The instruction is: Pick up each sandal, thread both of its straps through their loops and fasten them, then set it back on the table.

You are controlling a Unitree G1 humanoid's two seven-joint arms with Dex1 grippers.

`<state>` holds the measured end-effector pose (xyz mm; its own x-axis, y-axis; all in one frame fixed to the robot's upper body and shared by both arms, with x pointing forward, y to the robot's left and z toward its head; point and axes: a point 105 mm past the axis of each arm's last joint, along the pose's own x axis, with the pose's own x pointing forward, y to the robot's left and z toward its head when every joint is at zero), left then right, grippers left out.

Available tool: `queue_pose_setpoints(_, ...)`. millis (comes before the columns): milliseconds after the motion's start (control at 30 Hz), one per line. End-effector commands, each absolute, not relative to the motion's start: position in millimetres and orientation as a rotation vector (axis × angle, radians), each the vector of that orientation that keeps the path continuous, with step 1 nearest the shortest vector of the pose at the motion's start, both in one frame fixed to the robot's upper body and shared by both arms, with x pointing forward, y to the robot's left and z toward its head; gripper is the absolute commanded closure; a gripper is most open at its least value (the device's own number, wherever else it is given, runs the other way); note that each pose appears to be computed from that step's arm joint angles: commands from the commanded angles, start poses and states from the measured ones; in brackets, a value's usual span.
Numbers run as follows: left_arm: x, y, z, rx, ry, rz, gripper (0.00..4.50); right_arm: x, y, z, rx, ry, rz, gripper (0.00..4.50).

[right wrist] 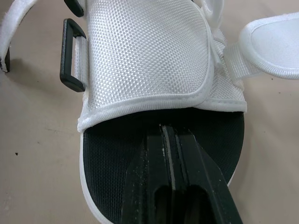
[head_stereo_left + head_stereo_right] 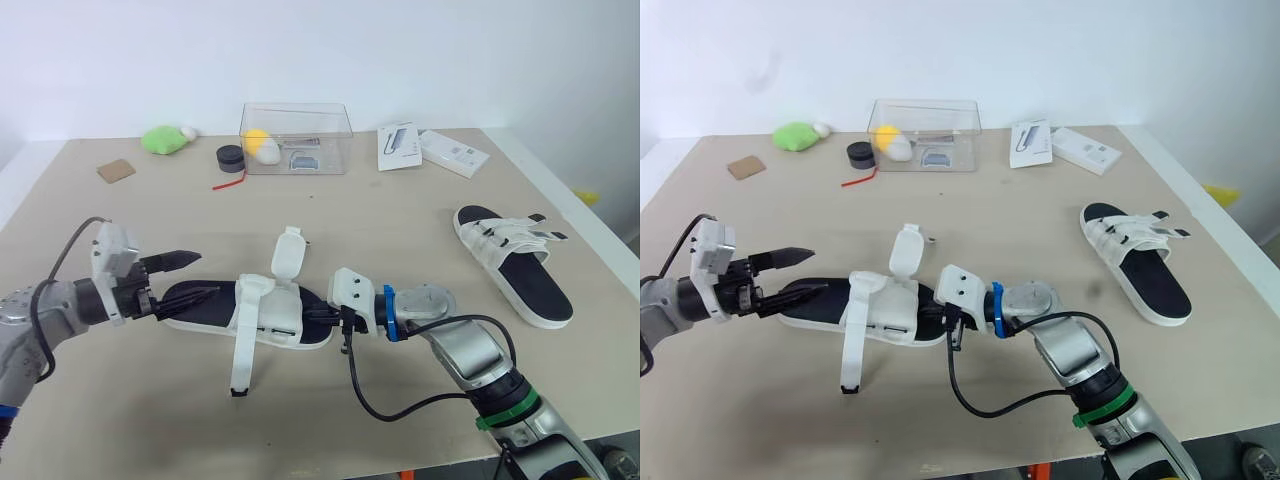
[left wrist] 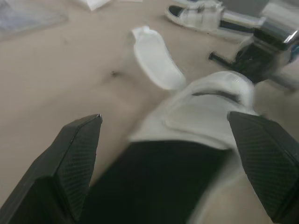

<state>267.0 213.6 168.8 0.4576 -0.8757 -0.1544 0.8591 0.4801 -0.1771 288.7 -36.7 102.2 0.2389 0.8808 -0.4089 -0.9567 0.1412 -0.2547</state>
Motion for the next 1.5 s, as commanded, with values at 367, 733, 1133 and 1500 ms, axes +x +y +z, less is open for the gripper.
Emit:
queue_pose_setpoints(367,213.7,172.3,127.8,-0.116,0.602,-1.333,0.05,278.9,-35.5,70.6,-0.505,0.318,1.371,4.5)
queue_pose_setpoints(733,213.2,161.0,109.8,-0.108,0.637,-1.344,1.85,280.1,-34.1,73.1,-0.498,0.312,1.363,4.5)
queue_pose_setpoints(1133,227.4,151.1,157.8,-0.207,0.539,-1.403,4.37,284.3,-31.2,75.6,-0.494,0.3,1.359,4.5)
queue_pose_setpoints(1500,288.8,150.0,196.7,-0.317,0.57,-1.302,4.37,282.1,-23.6,74.0,-0.491,0.291,1.364,4.5)
